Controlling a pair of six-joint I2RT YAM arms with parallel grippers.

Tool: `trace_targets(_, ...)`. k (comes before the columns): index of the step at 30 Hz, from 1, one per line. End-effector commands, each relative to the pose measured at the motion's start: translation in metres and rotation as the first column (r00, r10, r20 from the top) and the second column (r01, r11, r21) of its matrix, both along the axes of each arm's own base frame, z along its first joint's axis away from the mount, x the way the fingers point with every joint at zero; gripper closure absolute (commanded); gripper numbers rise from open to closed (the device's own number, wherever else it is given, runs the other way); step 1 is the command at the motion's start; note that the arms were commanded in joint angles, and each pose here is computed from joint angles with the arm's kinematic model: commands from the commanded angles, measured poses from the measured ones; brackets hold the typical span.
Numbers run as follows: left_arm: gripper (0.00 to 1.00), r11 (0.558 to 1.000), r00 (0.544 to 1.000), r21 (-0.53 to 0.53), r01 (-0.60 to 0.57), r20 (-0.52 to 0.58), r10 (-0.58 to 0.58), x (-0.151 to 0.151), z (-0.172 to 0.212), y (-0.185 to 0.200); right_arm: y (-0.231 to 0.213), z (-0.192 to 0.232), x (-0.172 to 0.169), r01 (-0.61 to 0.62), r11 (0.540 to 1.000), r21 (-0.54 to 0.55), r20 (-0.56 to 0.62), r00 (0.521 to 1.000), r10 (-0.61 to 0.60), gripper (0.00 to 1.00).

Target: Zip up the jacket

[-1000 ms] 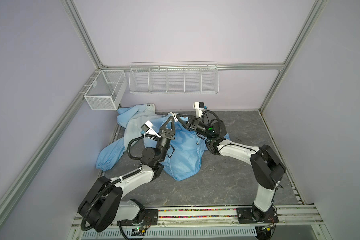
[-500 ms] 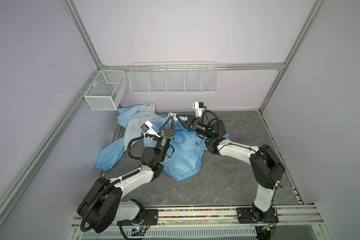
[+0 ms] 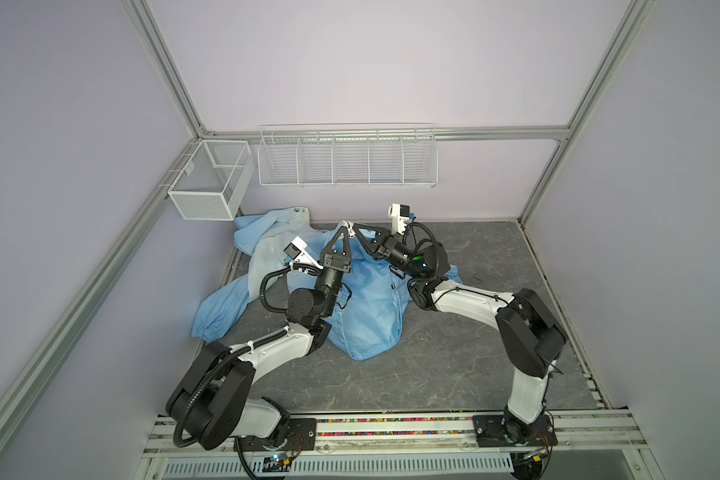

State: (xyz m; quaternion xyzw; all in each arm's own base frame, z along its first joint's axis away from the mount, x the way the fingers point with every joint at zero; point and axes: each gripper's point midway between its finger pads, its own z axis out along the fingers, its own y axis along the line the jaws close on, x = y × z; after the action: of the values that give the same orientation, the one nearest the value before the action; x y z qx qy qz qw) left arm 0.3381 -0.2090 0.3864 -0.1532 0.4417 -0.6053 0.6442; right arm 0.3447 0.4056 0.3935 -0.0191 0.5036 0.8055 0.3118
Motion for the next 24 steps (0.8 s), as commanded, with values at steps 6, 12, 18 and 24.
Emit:
trace_targets(6,1.00,0.989,0.989,0.050,0.143,0.019,-0.144,-0.002,-0.004,-0.037,0.008,0.021,-0.014,-0.022,0.997,0.074,0.041,0.999,0.019,0.93)
trace_targets(12,1.00,0.985,0.986,0.058,0.163,0.012,-0.163,-0.009,-0.011,-0.040,0.003,0.013,0.007,0.007,0.996,0.088,-0.001,1.000,-0.007,0.93)
trace_targets(18,1.00,0.982,0.985,0.082,0.170,-0.044,-0.166,-0.014,-0.035,-0.040,-0.010,0.017,0.020,0.027,0.994,0.110,-0.008,1.000,-0.026,0.93)
trace_targets(24,1.00,0.980,0.982,0.073,0.183,-0.056,-0.179,-0.014,-0.042,-0.042,-0.010,0.022,0.019,0.031,0.996,0.082,0.006,0.999,-0.031,0.93)
